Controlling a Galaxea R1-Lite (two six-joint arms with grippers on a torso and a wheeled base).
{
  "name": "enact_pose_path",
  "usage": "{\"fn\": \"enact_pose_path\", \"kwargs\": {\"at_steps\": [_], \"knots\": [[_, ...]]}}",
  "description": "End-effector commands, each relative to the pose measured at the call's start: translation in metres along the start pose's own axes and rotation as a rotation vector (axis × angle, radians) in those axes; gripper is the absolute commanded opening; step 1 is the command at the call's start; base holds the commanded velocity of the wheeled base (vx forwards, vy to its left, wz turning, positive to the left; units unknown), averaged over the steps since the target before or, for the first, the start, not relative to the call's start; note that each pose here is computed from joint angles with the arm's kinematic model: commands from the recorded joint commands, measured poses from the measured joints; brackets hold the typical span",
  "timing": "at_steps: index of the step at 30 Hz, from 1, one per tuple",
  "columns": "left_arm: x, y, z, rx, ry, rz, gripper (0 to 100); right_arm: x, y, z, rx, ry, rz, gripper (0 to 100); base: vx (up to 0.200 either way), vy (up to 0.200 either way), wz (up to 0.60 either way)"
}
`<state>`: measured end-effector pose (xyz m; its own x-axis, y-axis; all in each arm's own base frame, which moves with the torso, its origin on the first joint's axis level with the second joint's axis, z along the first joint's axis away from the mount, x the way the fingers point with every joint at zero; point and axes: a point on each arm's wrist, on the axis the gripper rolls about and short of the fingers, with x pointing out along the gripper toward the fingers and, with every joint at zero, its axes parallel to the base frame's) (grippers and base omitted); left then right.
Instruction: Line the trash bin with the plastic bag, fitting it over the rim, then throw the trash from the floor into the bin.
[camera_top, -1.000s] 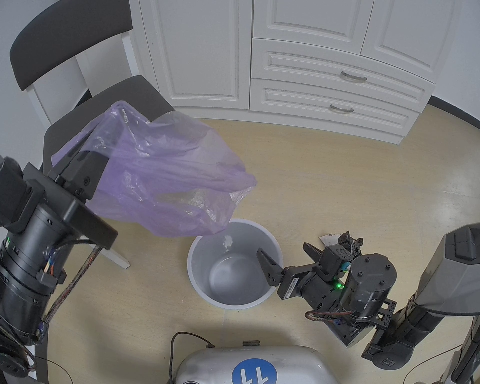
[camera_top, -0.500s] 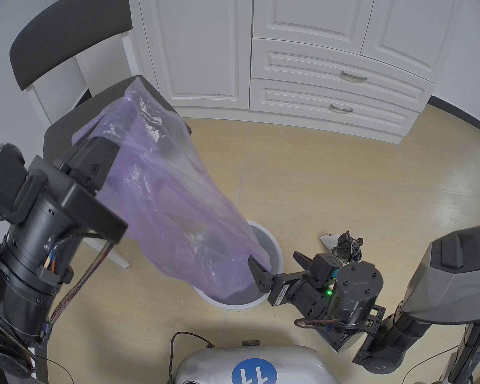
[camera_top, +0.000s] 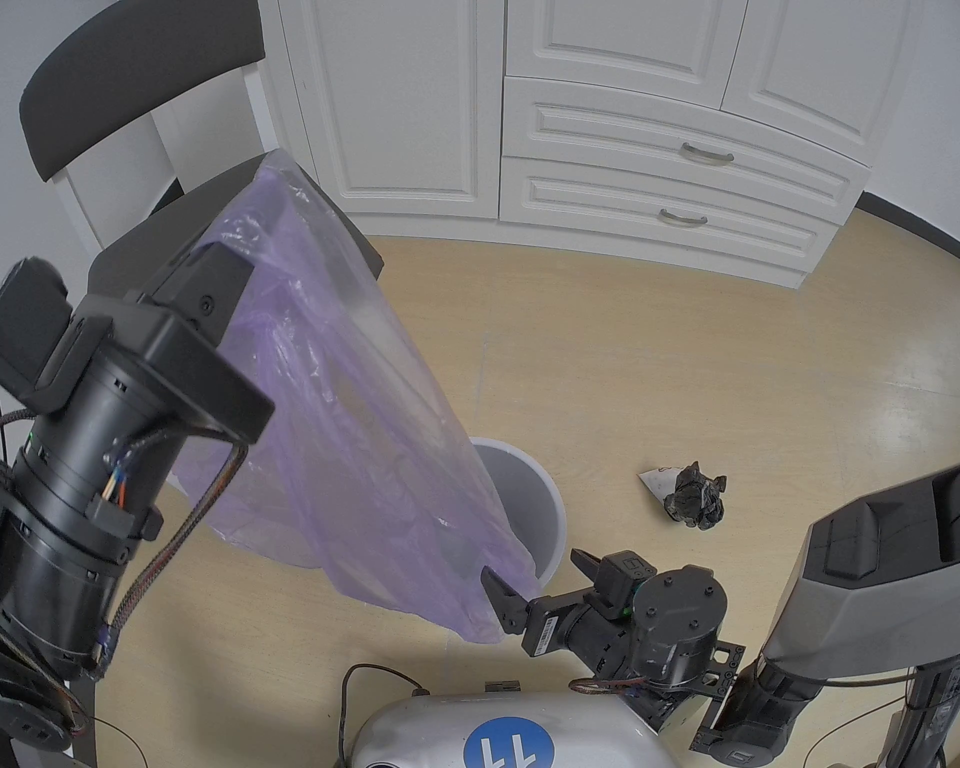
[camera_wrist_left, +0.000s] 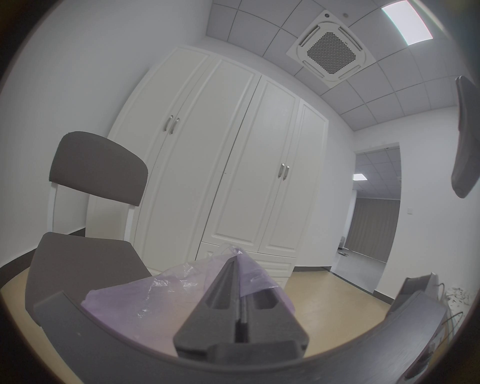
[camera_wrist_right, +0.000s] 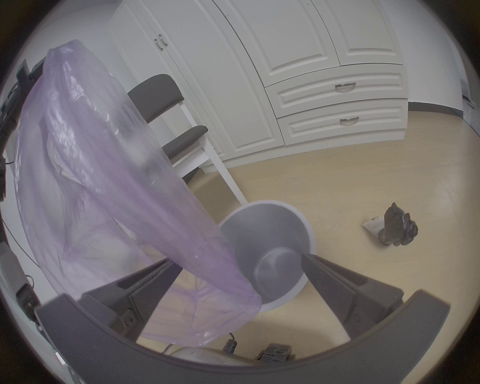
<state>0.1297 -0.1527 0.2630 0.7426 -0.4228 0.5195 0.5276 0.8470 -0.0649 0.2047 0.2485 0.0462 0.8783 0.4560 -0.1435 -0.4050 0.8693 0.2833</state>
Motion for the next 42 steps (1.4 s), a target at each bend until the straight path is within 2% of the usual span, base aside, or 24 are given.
{"fn": "enact_pose_path", "kwargs": {"at_steps": [1, 6, 13, 26, 42], "knots": [[0.007, -0.002, -0.003, -0.003, 0.0, 0.019, 0, 0.0, 0.003, -0.01, 0.013, 0.02, 0.016, 100, 0.0, 0.0, 0.0], [0.007, -0.002, -0.001, -0.006, -0.007, 0.022, 0, 0.006, 0.008, -0.02, 0.062, 0.033, 0.024, 100, 0.0, 0.0, 0.0], [0.01, 0.0, 0.01, -0.018, -0.048, 0.037, 0, 0.007, 0.008, -0.018, 0.09, 0.029, 0.035, 100, 0.0, 0.0, 0.0], [0.014, 0.001, 0.022, -0.052, -0.096, 0.073, 0, 0.018, 0.018, -0.007, 0.286, -0.027, 0.064, 100, 0.0, 0.0, 0.0], [0.019, 0.0, 0.025, -0.063, -0.108, 0.1, 0, 0.029, 0.021, 0.001, 0.381, -0.078, 0.064, 100, 0.0, 0.0, 0.0]]}}
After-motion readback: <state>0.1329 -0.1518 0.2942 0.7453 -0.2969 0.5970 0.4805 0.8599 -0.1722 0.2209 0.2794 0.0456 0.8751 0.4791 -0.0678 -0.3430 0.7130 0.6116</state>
